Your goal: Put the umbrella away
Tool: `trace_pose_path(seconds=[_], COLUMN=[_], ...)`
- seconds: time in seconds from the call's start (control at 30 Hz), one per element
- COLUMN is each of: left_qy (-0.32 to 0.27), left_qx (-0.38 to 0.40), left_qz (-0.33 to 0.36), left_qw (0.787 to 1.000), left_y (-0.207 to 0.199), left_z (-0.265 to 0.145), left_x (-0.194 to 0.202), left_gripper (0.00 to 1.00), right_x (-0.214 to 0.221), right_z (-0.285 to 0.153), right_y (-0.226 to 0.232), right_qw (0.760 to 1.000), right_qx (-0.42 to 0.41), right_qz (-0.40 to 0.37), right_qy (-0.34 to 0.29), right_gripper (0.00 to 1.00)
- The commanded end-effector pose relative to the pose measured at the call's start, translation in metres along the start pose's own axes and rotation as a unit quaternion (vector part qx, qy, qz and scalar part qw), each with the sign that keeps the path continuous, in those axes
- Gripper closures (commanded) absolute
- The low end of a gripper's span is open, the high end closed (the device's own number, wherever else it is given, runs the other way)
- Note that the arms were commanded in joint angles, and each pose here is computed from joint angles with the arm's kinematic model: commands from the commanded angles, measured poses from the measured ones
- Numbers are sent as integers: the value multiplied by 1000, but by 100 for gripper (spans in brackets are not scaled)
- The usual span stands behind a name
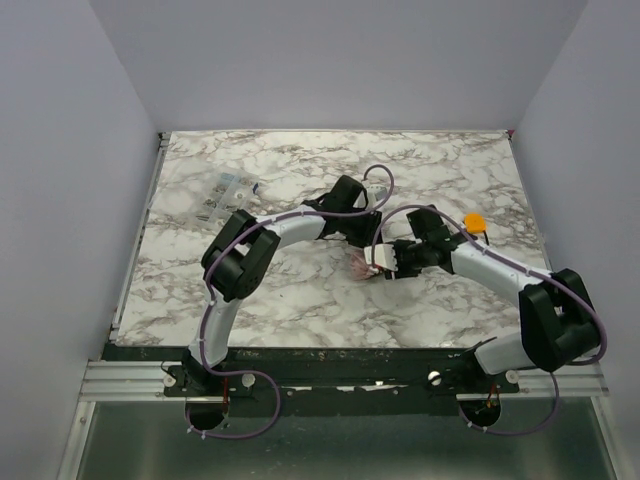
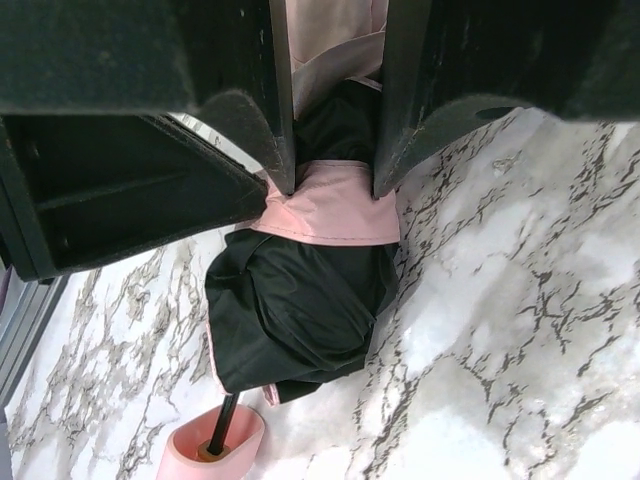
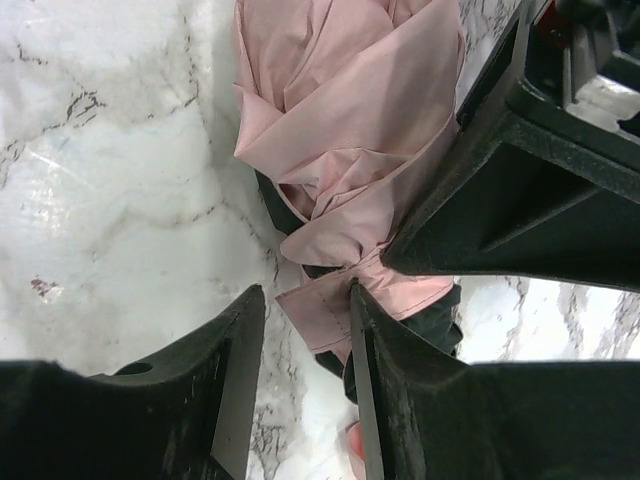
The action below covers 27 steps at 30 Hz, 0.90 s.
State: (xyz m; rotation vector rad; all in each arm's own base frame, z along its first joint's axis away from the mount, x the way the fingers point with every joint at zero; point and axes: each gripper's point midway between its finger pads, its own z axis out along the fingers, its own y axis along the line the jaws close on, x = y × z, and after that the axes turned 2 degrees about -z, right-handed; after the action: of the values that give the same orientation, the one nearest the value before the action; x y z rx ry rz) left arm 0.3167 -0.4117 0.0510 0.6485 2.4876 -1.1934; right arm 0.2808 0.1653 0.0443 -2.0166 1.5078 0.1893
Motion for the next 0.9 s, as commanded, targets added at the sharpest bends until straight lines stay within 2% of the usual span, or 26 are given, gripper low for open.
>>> trace_pose_path(seconds=[0.0,0.4,0.53,0.7,0.87], left_qy=[118,124,127,129,131], left_qx=[-133,-145,-144,-142,-136], left_qz=[-27,-19,-17,-15,-14], left_qw=[984,981,981,981,982], left_y=[73,76,76,75,73], left_z=[25,23,22,23,24], left_x=[98,99,99,98,98], left_gripper=[73,73,72,72,72], right_x=[27,11,10,-7,-6], right_z=[-11,-34,-43,-66,-55], right_y=[66,47,34,3,2], right_qw=[989,993,996,997,995], right_qx=[-111,-87,-56,7,67], right_qz=[85,78,72,62,-31], right_qy=[48,18,6,-40,-63], right_gripper=[59,55,52,40,14])
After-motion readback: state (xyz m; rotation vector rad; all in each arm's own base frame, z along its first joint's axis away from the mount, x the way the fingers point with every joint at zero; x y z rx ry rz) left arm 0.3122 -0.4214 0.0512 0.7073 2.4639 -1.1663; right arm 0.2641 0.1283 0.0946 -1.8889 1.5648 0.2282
